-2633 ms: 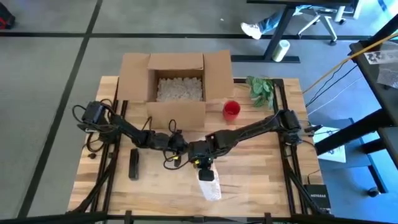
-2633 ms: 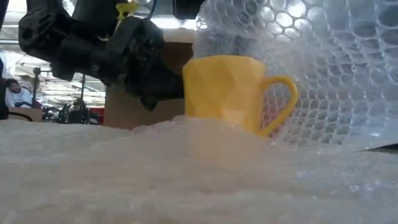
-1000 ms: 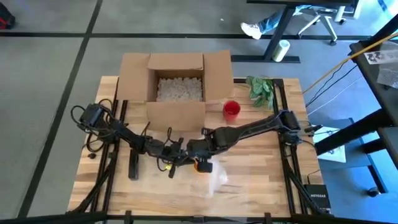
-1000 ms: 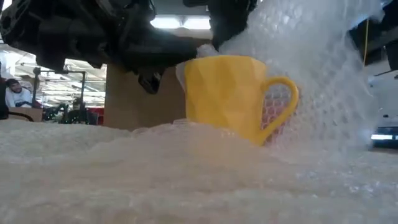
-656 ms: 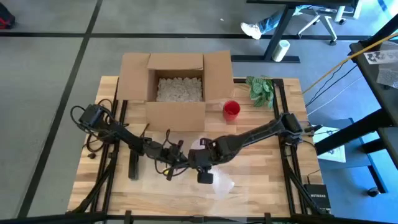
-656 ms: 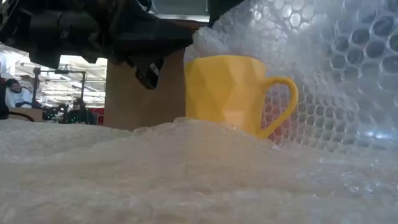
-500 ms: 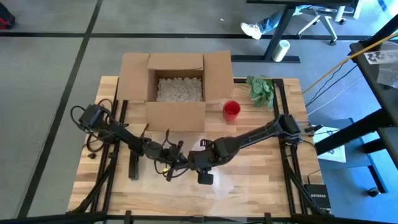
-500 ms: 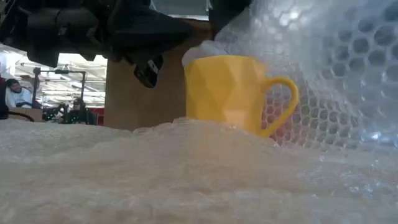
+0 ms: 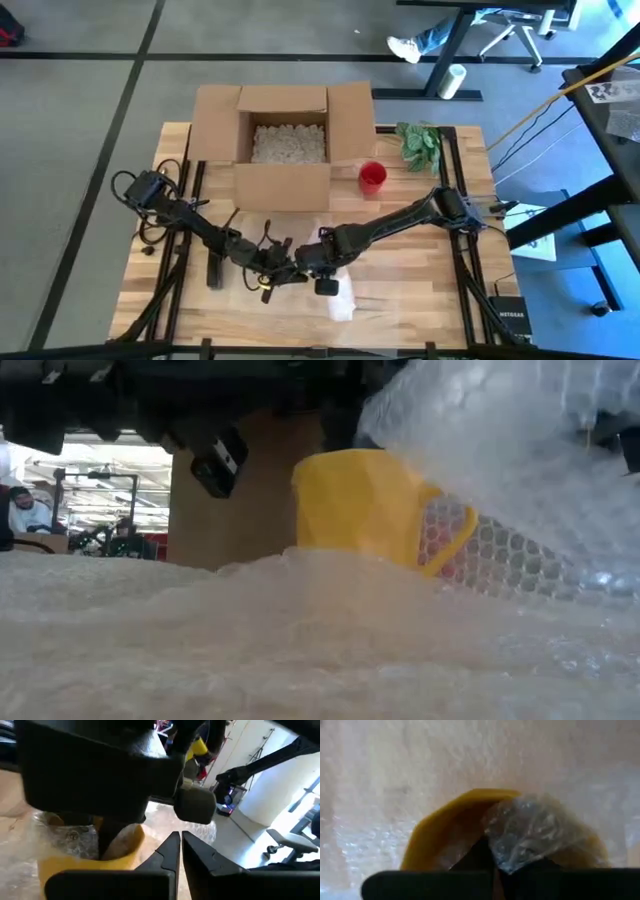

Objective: Wrap mug
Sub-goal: Wrap the yellow mug with bubble wrap

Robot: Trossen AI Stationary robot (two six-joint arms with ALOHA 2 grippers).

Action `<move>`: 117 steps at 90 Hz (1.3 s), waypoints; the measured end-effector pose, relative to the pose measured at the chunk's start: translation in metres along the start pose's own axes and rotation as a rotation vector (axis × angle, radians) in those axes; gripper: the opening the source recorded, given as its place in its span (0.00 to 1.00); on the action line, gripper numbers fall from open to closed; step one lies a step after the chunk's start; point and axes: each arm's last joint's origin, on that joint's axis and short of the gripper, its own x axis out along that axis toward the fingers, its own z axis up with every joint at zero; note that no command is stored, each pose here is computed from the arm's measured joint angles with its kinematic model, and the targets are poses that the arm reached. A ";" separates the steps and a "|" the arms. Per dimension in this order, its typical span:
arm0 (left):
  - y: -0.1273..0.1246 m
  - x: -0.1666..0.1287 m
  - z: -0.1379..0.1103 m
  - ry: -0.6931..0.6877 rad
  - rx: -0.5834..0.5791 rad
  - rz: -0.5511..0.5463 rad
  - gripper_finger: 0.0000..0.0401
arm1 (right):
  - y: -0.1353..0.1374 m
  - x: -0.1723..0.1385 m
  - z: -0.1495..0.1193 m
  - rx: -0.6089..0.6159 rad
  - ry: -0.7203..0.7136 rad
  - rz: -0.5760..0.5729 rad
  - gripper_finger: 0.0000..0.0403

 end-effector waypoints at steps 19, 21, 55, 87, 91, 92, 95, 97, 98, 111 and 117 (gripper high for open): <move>-0.001 0.017 0.000 0.145 0.023 0.081 0.00 | 0.000 -0.004 0.002 0.001 -0.028 -0.032 0.00; -0.002 0.018 0.001 0.147 0.030 0.089 0.00 | 0.001 -0.005 0.003 -0.001 -0.034 -0.030 0.00; 0.004 0.020 0.006 0.108 0.095 0.210 0.00 | 0.003 -0.012 0.005 0.011 -0.061 -0.003 0.00; 0.009 0.019 0.004 0.126 0.090 0.262 0.00 | 0.003 -0.025 0.005 0.043 -0.092 -0.007 0.00; 0.009 0.020 0.004 0.125 0.088 0.261 0.00 | 0.003 -0.031 0.005 0.048 -0.110 -0.005 0.00; 0.009 0.020 0.004 0.125 0.088 0.261 0.00 | 0.003 -0.032 0.005 0.049 -0.115 -0.007 0.00; 0.009 0.020 0.004 0.124 0.087 0.261 0.00 | 0.003 -0.035 0.005 0.050 -0.123 -0.005 0.00; 0.009 0.020 0.004 0.125 0.088 0.262 0.00 | 0.004 -0.036 0.006 0.049 -0.128 -0.003 0.00; 0.009 0.020 0.004 0.125 0.088 0.262 0.00 | 0.004 -0.037 0.006 0.049 -0.131 -0.002 0.00; 0.009 0.019 0.004 0.126 0.089 0.264 0.00 | 0.004 -0.040 0.006 0.051 -0.139 0.002 0.00; 0.009 0.020 0.004 0.126 0.089 0.263 0.00 | 0.004 -0.041 0.005 0.051 -0.137 0.001 0.00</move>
